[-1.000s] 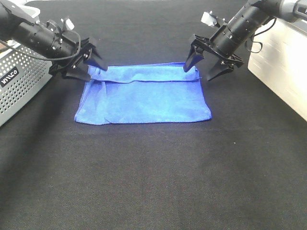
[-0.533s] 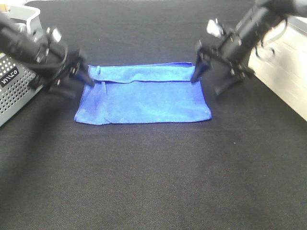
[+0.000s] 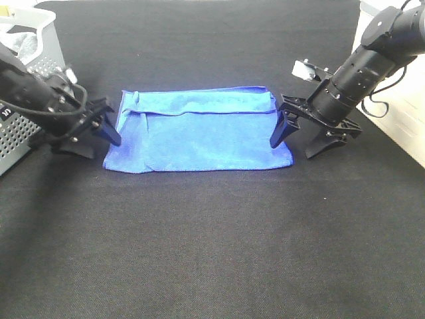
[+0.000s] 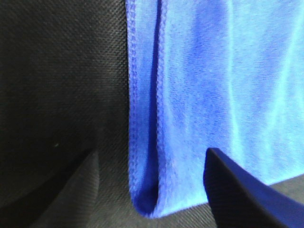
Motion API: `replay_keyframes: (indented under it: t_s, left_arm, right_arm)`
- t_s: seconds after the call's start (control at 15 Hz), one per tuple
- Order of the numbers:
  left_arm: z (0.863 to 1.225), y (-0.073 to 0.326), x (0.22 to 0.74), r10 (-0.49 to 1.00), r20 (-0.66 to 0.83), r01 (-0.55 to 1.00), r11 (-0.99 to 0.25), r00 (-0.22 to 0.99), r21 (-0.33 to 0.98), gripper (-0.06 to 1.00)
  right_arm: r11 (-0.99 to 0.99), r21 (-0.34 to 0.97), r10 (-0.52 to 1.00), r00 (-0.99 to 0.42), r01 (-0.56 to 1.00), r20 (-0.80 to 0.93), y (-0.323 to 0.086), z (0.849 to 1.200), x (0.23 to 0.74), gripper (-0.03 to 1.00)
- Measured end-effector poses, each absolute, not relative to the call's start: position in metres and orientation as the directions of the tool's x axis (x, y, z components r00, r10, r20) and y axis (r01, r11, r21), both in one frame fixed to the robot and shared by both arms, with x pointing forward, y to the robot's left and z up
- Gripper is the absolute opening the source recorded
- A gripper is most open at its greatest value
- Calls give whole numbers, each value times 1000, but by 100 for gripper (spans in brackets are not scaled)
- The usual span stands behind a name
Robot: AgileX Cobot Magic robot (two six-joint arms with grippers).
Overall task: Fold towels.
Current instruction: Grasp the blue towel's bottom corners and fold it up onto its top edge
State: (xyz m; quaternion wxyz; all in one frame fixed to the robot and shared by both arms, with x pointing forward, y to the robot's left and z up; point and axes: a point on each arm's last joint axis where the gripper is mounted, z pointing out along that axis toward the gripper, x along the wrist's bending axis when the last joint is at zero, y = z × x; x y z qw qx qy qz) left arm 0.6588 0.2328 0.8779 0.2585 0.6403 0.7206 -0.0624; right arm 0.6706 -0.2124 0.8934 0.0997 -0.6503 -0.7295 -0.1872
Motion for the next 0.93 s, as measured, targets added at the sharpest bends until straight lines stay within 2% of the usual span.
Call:
replay_keyframes:
  t_s: [0.2,0.33,0.4,0.47,0.53,0.6,0.67,0.8,0.93]
  left_arm:
    - [866,210,657,896,-443,960,140,-18,243,61]
    - [866,202,657,892,-451,957,145,-17,250,58]
    - [865,200,657,889,-458,958,150,-23,243,51]
    - [862,199,656,885,-465,960,157,-33,231,39]
    - [861,199,655,883,-469,963,156,-36,221,20]
    - [861,198,654,881,-473,966,151,-35,211,8]
    - [861,198,654,879,-475,968,147,-34,204,2]
    - [866,197,653,876,-481,970,139,-27,199,1]
    - [877,197,649,874,-485,976,105,1,192,1]
  right_arm:
    - [55,145,906,-111,988,409,-211,883,673,75]
    - [31,138,888,-91,990,451,-207,877,674,71]
    - [20,137,877,-83,990,473,-205,876,675,65]
    - [6,125,871,-67,992,487,-204,872,675,55]
    - [0,112,867,-56,994,495,-203,869,675,41]
    - [0,107,866,-53,994,497,-203,867,674,32]
    - [-1,97,866,-48,995,497,-203,865,674,22]
    - [-5,80,865,-36,997,501,-203,862,673,0]
    - [-12,57,862,-19,998,507,-202,863,671,0]
